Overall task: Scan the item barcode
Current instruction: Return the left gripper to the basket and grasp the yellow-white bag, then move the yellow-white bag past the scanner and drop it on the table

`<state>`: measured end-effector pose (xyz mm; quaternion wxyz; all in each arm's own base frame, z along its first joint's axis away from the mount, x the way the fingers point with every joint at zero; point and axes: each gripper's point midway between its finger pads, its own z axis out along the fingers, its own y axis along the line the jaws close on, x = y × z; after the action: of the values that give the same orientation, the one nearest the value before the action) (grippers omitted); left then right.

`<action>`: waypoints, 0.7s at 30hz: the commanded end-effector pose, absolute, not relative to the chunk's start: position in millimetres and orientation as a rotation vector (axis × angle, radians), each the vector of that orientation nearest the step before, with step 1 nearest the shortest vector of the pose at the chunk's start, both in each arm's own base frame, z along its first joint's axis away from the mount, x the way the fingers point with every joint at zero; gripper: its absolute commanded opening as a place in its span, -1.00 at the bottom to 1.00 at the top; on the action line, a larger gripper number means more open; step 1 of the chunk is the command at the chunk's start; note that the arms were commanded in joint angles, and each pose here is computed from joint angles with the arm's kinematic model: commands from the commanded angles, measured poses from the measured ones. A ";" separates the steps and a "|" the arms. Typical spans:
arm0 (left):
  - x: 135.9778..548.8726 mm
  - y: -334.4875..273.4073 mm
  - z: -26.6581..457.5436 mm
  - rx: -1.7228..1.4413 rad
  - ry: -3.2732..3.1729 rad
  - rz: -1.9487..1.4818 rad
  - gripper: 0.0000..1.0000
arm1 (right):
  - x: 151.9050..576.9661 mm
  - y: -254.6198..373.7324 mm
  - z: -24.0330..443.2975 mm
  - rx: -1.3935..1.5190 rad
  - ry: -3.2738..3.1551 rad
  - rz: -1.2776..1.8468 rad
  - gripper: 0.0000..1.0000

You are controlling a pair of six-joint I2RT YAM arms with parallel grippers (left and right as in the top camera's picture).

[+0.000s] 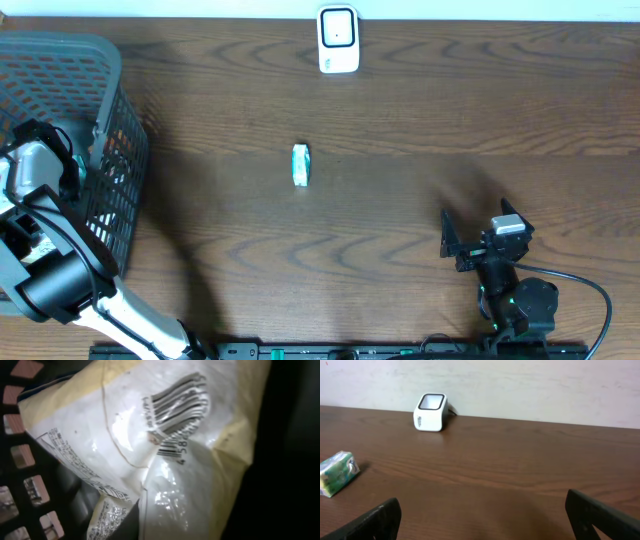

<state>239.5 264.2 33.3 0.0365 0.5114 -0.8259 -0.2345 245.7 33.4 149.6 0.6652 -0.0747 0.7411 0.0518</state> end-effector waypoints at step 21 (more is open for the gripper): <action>290.6 216.7 314.1 2.213 -3.377 -0.314 -0.85 | 245.5 34.0 148.9 -0.180 1.672 0.108 0.99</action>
<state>291.0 238.4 256.0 -0.3536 0.5198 -0.7713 -0.0993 245.7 33.4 149.8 0.6654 -0.0747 0.7409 0.0518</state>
